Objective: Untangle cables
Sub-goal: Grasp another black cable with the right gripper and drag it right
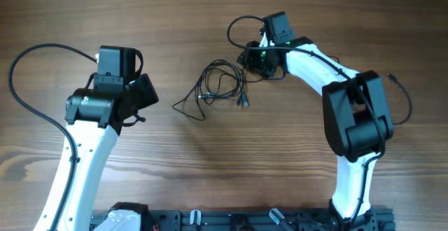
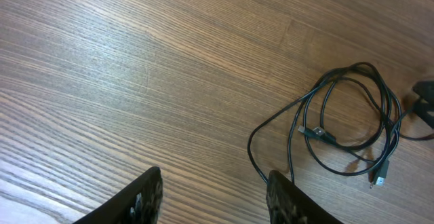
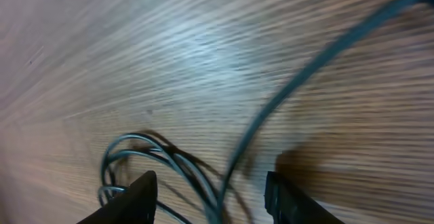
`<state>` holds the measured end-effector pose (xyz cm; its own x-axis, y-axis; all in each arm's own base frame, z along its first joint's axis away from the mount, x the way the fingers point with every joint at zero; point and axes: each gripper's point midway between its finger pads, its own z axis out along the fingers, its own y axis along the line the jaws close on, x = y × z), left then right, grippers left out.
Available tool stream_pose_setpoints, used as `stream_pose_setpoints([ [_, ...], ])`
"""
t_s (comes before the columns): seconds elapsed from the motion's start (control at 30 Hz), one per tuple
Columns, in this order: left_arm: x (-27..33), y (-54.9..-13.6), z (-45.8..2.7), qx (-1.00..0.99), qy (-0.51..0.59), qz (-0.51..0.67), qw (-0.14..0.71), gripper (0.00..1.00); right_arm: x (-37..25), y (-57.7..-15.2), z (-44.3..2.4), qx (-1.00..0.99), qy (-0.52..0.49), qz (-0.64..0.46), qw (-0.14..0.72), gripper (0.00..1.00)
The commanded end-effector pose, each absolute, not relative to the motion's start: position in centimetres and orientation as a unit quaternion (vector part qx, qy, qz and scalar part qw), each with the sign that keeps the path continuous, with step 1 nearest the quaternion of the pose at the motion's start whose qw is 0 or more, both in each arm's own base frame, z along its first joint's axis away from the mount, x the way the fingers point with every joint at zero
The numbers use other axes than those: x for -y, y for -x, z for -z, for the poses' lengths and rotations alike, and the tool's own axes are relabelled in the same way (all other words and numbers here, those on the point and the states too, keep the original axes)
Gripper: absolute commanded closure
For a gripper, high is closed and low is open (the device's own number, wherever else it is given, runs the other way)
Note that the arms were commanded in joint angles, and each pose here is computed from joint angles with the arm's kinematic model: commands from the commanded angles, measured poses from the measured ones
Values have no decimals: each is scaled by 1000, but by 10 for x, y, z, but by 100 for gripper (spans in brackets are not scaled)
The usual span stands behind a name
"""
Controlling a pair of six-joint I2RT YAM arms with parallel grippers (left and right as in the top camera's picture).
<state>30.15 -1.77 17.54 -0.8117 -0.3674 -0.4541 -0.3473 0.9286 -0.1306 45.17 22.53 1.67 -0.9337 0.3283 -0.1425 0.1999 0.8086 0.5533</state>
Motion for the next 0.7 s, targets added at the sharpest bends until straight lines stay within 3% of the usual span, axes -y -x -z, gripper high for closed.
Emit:
stream_pose_setpoints([
  [0.0,14,-303,-177,-951,186,14,247,49,-233,-449,-2,-945,-153,-269,110,69],
  [0.07,14,-303,-177,-951,186,14,247,49,-237,-448,-2,-945,-149,-270,110,95],
  [0.23,14,-303,-177,-951,186,13,246,49,-262,-441,-21,-932,-80,-341,97,96],
  [0.37,14,-303,-177,-951,186,13,246,49,-292,-426,-85,-876,30,-474,89,96],
  [0.47,14,-303,-177,-951,186,14,247,49,-307,-410,-158,-791,125,-592,94,96],
  [0.67,14,-301,-176,-952,186,13,244,49,-293,-431,-197,-773,78,-620,110,96],
])
